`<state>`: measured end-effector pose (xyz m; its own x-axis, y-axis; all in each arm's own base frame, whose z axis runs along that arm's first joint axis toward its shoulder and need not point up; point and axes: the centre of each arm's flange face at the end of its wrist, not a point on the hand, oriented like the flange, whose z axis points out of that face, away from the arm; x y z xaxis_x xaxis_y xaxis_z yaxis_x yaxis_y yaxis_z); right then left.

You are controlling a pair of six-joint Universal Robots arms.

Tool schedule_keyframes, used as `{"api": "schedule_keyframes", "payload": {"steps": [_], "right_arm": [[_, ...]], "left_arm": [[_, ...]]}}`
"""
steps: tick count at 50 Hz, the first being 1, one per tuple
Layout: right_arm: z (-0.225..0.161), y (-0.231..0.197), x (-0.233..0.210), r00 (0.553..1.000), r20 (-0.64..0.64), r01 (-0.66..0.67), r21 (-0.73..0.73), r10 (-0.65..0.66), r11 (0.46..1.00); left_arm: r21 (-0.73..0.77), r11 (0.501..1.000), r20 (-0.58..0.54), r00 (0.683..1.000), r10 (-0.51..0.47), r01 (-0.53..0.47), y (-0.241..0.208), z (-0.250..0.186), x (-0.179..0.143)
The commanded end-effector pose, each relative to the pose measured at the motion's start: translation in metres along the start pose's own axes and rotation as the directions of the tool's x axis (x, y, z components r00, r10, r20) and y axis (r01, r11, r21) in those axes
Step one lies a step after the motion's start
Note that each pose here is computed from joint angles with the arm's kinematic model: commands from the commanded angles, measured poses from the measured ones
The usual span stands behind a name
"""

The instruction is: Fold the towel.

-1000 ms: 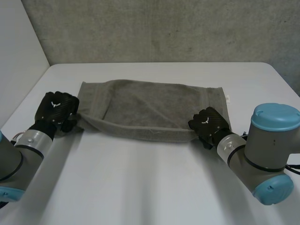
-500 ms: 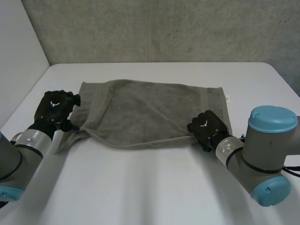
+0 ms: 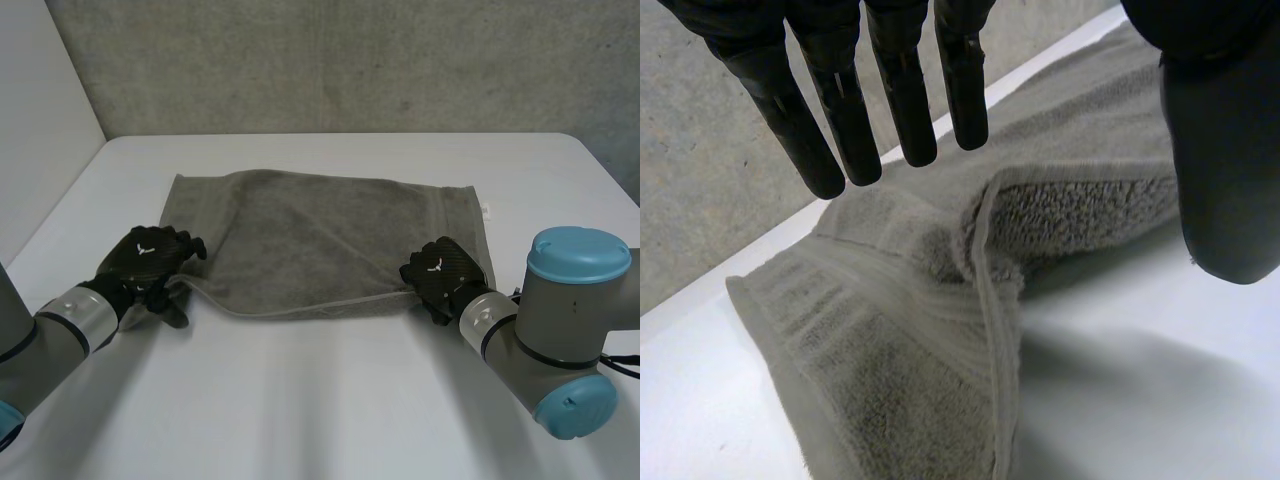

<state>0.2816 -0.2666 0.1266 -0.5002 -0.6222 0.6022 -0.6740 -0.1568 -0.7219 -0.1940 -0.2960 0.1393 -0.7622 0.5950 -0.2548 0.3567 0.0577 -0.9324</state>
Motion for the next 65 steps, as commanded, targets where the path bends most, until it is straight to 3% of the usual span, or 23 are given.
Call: {"api": "schedule_keyframes", "payload": {"steps": [1, 6, 21, 33, 49, 56, 65], "right_arm": [[0.000, 0.000, 0.000, 1.000, -0.001, 0.000, 0.001, 0.000, 1.000], [0.000, 0.000, 0.000, 1.000, 0.000, 0.000, 0.000, 0.000, 1.000], [0.001, 0.000, 0.009, 0.999, -0.041, -0.022, -0.014, 0.021, 1.000], [0.008, 0.009, 0.026, 0.986, -0.117, -0.124, -0.054, 0.117, 0.991], [0.004, 0.014, 0.020, 0.950, -0.016, -0.311, -0.188, 0.313, 0.932], [0.002, 0.014, 0.020, 0.945, -0.002, -0.320, -0.196, 0.326, 0.927], [-0.004, 0.001, 0.052, 0.950, -0.071, -0.311, -0.137, 0.304, 0.941]], "left_arm": [[0.001, 0.999, 0.112, 0.993, 0.044, -0.044, 0.012, 0.011, -0.011], [0.029, 0.997, 0.196, 0.978, 0.066, -0.073, 0.018, 0.020, -0.020], [0.015, 0.998, 0.177, 0.983, 0.055, -0.058, 0.024, 0.031, -0.017], [0.028, 0.999, 0.275, 0.961, 0.018, -0.027, 0.020, 0.023, -0.053], [0.035, 0.999, 0.251, 0.968, -0.004, -0.005, 0.019, 0.023, -0.045], [0.036, 0.999, 0.253, 0.967, 0.000, -0.009, 0.018, 0.023, -0.046], [0.000, 1.000, 0.232, 0.973, -0.008, 0.008, 0.010, 0.015, -0.042]]}}
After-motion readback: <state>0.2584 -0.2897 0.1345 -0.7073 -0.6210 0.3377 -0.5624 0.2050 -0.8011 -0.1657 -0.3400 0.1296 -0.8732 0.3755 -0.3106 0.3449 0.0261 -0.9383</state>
